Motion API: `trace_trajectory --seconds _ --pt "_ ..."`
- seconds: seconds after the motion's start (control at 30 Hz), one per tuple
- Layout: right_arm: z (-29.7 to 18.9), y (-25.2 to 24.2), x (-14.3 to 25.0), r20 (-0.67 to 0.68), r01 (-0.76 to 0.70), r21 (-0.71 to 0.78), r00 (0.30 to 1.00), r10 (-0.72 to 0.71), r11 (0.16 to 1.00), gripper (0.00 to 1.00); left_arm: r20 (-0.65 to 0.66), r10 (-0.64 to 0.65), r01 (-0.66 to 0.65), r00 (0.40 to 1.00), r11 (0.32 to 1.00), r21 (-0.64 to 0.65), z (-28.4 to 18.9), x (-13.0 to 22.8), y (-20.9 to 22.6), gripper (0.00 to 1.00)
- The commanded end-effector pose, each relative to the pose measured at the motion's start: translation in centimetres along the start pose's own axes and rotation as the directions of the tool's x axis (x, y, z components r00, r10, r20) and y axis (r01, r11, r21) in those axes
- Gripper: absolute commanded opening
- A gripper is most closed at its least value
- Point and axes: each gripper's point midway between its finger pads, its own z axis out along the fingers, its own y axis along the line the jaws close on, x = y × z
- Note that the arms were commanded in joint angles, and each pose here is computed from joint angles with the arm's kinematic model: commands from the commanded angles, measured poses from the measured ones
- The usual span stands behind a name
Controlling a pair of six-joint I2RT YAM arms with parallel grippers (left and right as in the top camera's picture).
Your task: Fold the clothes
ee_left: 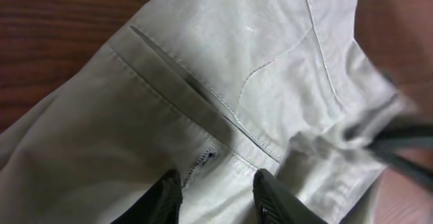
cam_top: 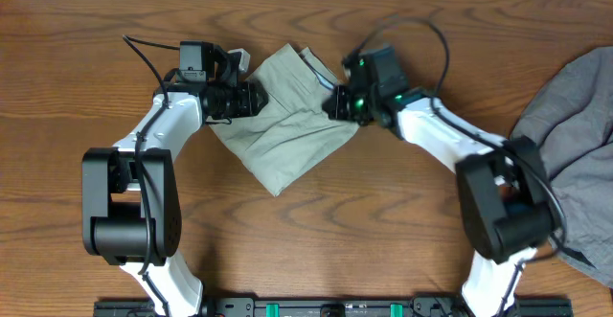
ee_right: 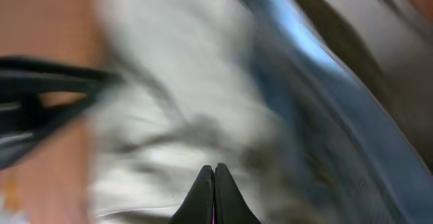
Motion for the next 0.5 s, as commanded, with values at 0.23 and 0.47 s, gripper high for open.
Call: trace_trajectory --seconds 0.23,0.47 --pt "-1.6 -6.7 -0.7 -0.011 -0.221 0.117 0.975 0.223 0.968 0.01 -0.077 -0.039 0.030 0.996 0.993 -0.114 -1.1 1.9 1.9 0.43" --pt "-7.2 1.1 -2.3 0.005 0.178 -0.297 0.983 -0.185 0.938 0.01 -0.117 -0.073 0.054 0.990 0.987 -0.153 -2.0 3.1 3.6 0.43"
